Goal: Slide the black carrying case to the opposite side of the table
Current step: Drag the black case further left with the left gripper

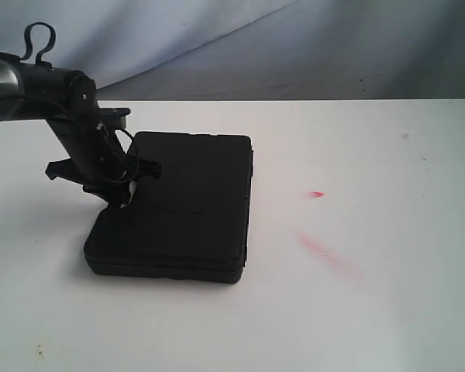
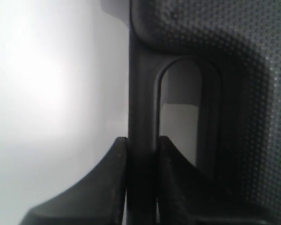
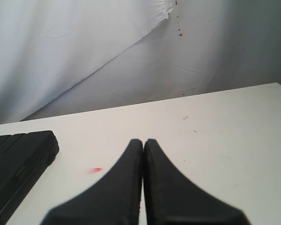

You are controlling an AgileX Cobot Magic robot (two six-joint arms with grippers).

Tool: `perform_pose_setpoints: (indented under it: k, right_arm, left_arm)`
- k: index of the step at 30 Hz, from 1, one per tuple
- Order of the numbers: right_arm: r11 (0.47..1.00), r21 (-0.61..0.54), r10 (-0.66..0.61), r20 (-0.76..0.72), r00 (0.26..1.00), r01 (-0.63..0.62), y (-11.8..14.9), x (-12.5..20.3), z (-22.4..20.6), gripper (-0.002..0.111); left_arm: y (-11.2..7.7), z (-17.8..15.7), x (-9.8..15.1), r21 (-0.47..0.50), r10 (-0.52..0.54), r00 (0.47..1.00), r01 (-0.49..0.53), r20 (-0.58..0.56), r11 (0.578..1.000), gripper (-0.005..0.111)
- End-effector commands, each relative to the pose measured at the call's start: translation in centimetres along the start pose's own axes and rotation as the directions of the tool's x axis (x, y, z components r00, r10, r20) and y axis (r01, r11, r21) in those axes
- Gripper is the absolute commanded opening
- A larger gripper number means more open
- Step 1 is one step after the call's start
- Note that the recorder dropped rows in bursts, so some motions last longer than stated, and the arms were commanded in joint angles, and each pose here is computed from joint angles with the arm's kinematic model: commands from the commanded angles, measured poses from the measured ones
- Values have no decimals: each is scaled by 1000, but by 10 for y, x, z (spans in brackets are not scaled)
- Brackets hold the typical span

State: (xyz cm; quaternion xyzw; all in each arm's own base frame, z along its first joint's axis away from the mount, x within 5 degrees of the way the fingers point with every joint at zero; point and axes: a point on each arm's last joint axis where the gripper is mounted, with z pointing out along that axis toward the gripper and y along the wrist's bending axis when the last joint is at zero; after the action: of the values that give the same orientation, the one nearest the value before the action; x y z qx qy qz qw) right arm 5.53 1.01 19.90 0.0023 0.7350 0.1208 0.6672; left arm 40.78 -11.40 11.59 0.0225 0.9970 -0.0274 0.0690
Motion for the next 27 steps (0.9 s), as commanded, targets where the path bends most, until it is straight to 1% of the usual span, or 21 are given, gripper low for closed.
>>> perform_pose_setpoints:
  k: [1,7,12,16,25,27]
  right_arm:
    - [1000,8,-5,-2,1000,5,-1,1,0,0]
    - [1000,7,-5,0,1000,5,-1,1,0,0]
    - [1000,7,-5,0,1000,5,-1,1,0,0]
    - [1000,7,-5,0,1000,5,-1,1,0,0]
    - [1000,7,-5,0,1000,5,-1,1,0,0]
    - [1000,7,-5,0,1000,5,-1,1,0,0]
  left_arm:
    - [24,11,9,-63,-7,996,1,-90,998,0]
    - [48,4,13,-66,-54,996,49,-70,997,0]
    - [63,-3,15,-66,-52,997,49,-55,997,0]
    - [68,-7,14,-76,-46,998,43,-46,996,0]
    - [68,-6,13,-74,-41,999,38,-34,997,0]
    - [68,-6,13,-73,-23,999,20,-35,997,0]
